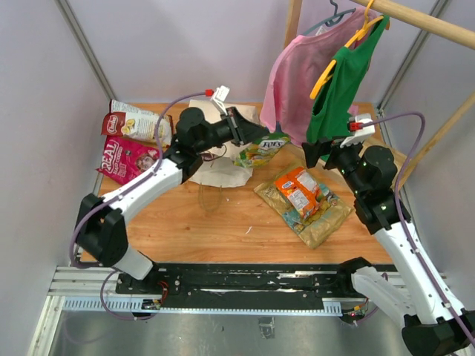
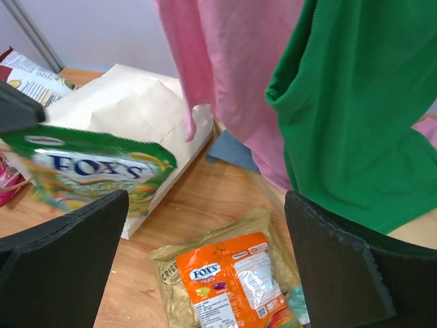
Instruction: Take the snacks out of the paper bag
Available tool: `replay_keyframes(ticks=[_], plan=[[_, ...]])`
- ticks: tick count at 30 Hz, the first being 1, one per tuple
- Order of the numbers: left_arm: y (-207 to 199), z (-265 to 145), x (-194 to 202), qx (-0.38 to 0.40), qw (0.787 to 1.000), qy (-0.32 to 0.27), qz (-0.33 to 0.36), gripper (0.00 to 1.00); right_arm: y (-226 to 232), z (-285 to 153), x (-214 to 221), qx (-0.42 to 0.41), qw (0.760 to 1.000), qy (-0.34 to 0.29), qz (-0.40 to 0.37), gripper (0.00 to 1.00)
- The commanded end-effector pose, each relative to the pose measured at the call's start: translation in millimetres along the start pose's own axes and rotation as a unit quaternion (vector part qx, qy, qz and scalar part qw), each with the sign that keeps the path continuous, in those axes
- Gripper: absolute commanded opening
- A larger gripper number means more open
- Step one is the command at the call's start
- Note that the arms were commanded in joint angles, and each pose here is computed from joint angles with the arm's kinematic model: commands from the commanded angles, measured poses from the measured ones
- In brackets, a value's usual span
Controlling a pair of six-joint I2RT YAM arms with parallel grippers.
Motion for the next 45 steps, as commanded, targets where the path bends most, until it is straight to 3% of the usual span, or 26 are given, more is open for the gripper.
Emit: replay_keyframes(ticks=[1,18,41,45], plan=[[-15,27,-6,0.065,0.998,0.007,0.001,0.01,-9,-5,-1,0.028,1.000,-0.008,0.003,0.98],[57,97,15,0.061,0.988,0.061,-0.130,0.01,-17,-12,3,0.036,0.999,-0.005,-0.004,0.98],[78,118,32,0.021,0.990,0.051,-0.134,0.00,-16,-10,5,0.030,1.000,-0.005,-0.001,0.98],[91,120,30,-0.020,0.994,0.022,-0.101,0.01,-16,-10,5,0.030,1.000,-0.005,-0.001,0.98]])
Point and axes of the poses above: each gripper's point midway between its finger pads, its own z axis out along the fingers, its own y axis along the line the jaws close on, x = y × z, the point moved 10 cm from there along -z, back along the fingers, and after that the axes turned 15 degrees about -z, right-handed, at the moved point
